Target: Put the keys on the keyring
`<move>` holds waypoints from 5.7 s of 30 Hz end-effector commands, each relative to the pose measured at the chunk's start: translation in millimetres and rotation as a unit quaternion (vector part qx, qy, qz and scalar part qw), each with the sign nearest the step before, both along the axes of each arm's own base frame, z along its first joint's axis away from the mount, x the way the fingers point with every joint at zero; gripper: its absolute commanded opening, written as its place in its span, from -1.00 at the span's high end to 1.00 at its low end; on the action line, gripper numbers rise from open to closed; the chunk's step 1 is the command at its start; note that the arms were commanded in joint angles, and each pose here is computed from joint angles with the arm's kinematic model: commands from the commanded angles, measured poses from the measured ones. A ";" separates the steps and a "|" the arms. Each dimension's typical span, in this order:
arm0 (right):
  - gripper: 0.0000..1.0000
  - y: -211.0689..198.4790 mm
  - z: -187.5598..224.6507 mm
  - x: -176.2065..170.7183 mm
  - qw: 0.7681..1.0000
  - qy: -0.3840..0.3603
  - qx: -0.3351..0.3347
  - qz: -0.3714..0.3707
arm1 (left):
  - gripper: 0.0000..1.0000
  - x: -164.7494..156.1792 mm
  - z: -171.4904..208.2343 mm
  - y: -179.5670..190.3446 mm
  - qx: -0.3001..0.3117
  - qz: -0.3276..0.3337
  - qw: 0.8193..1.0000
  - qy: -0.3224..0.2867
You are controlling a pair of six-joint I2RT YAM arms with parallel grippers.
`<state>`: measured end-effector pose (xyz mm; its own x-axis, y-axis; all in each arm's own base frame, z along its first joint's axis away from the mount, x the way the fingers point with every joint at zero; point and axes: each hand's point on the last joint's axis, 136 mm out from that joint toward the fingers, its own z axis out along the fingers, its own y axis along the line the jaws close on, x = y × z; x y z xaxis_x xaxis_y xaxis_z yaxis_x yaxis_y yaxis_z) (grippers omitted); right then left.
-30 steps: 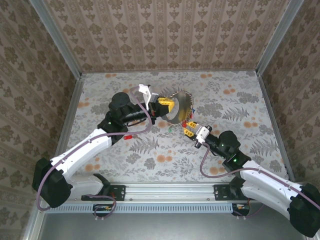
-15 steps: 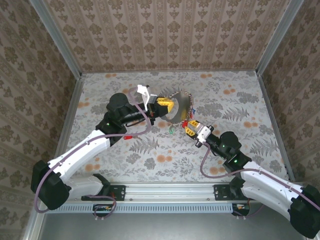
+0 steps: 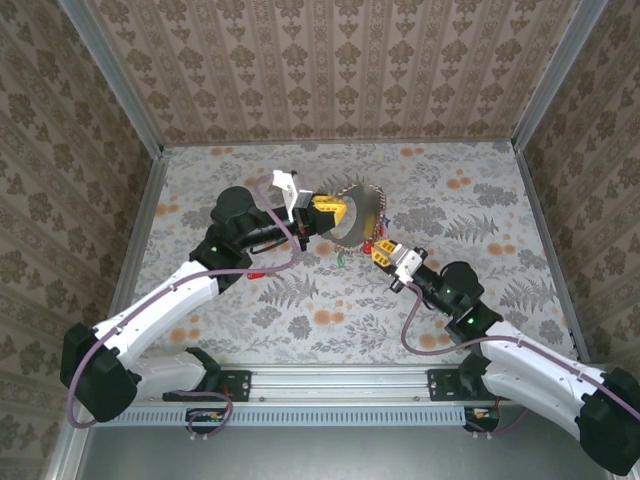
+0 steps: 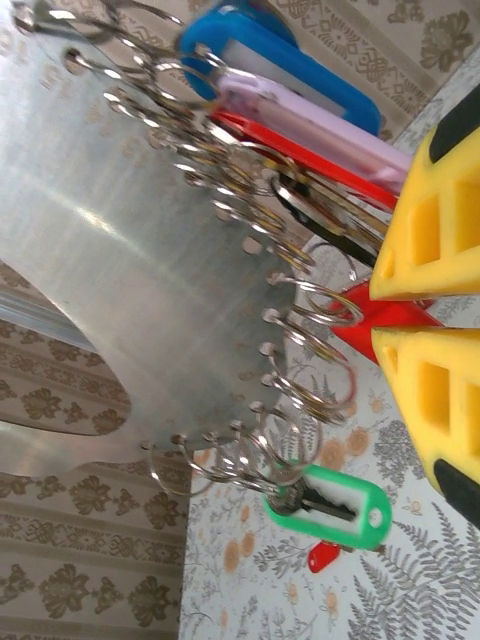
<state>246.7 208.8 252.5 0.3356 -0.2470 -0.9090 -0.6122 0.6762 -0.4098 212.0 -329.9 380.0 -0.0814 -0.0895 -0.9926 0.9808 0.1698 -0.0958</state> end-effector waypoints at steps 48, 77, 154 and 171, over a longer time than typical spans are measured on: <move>0.52 8.4 7.0 -6.0 1.000 -0.021 -0.007 0.016 | 1.00 -16.7 39.1 3.9 -0.042 -0.009 0.997 -0.058; 0.53 4.6 10.8 -15.5 0.999 -0.037 -0.003 0.023 | 1.00 -18.6 39.1 3.7 -0.042 -0.007 0.997 -0.058; 1.00 -8.9 1.6 14.8 0.993 0.104 0.048 0.024 | 0.53 97.9 -123.4 35.6 -0.071 0.269 0.866 0.415; 1.00 -9.5 -42.7 34.7 0.980 0.200 0.010 0.020 | 0.28 98.3 -239.0 6.4 -0.013 0.243 0.819 0.520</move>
